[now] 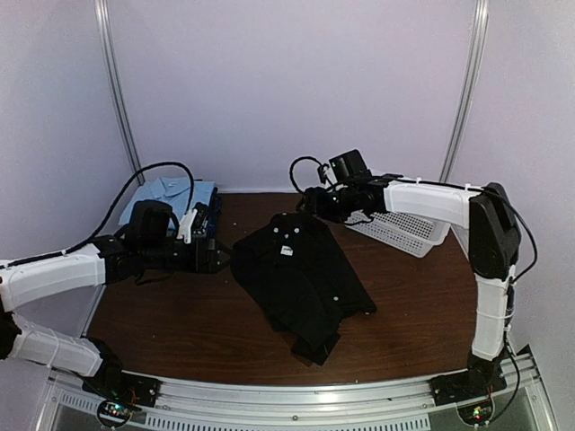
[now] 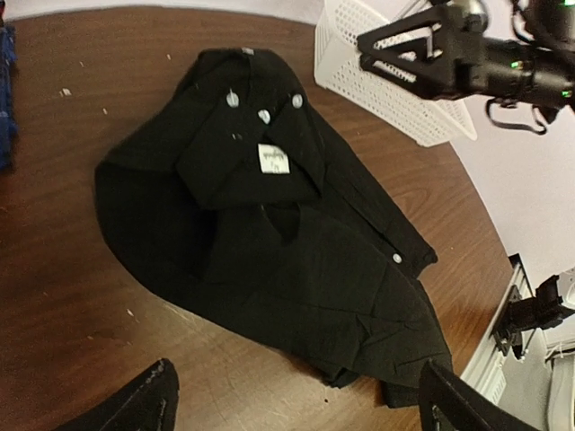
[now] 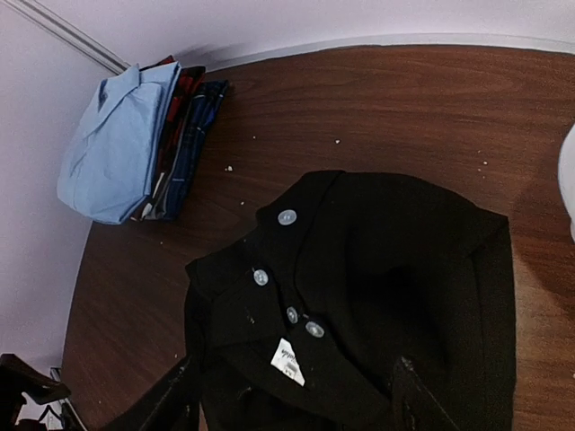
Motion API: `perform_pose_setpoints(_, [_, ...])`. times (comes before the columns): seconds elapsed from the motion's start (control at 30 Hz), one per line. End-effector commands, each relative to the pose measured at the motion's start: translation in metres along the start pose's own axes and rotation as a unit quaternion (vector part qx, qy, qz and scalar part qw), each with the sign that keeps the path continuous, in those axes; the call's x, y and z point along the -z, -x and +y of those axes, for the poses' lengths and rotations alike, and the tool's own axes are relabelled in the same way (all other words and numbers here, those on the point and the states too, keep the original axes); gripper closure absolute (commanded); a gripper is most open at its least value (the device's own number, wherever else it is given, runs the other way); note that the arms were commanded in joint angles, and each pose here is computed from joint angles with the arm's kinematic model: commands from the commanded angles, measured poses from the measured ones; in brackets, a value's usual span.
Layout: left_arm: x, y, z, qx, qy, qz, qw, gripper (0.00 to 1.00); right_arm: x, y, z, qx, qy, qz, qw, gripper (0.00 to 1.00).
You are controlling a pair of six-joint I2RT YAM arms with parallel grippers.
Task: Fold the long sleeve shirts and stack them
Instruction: Place the crumpled shirt at the center of the board, then flatten out the crumpled shirt at the center of the board.
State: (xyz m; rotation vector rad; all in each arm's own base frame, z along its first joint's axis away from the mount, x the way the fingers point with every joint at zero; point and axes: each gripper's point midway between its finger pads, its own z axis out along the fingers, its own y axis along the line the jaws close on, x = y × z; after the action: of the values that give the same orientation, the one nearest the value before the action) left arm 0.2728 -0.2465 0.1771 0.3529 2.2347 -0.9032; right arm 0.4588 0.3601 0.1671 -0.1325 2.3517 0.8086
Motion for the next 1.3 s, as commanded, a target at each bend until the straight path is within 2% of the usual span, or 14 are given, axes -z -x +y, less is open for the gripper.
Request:
perform_pose_setpoints(0.0, [-0.018,-0.020,-0.030,0.034,-0.071,0.011,0.997,0.06,0.060,0.013,0.006,0.049,-0.020,-0.059,0.997,0.26])
perform_pose_setpoints(0.27, [-0.046,-0.086,-0.074,0.065,-0.115,0.096,0.987,0.08,0.101,-0.051,-0.034,0.073,-0.075,-0.031,0.994,0.25])
perform_pose_setpoints(0.4, [-0.056,-0.115,-0.078,0.134,-0.110,0.137,0.975,0.08,0.113,-0.075,-0.043,0.074,-0.082,-0.023,0.994,0.25])
perform_pose_setpoints(0.6, [-0.069,-0.141,-0.099,0.221,-0.134,0.161,0.952,0.11,0.120,-0.101,-0.048,0.064,-0.078,-0.024,0.995,0.25])
perform_pose_setpoints(0.83, [-0.090,-0.147,-0.131,0.287,-0.159,0.151,0.932,0.21,0.132,-0.103,-0.045,0.053,-0.074,-0.046,0.995,0.25])
perform_pose_setpoints(0.97, [-0.099,-0.151,-0.143,0.329,-0.164,0.134,0.920,0.33,0.135,-0.106,-0.044,0.045,-0.065,-0.054,0.995,0.25])
perform_pose_setpoints(1.17, [-0.110,-0.149,-0.141,0.352,-0.157,0.105,0.917,0.40,0.138,-0.109,-0.042,0.038,-0.060,-0.059,0.996,0.25])
perform_pose_setpoints(1.27, [-0.109,-0.143,-0.143,0.354,-0.169,0.091,0.915,0.51,0.139,-0.110,-0.044,0.040,-0.065,-0.060,0.995,0.25])
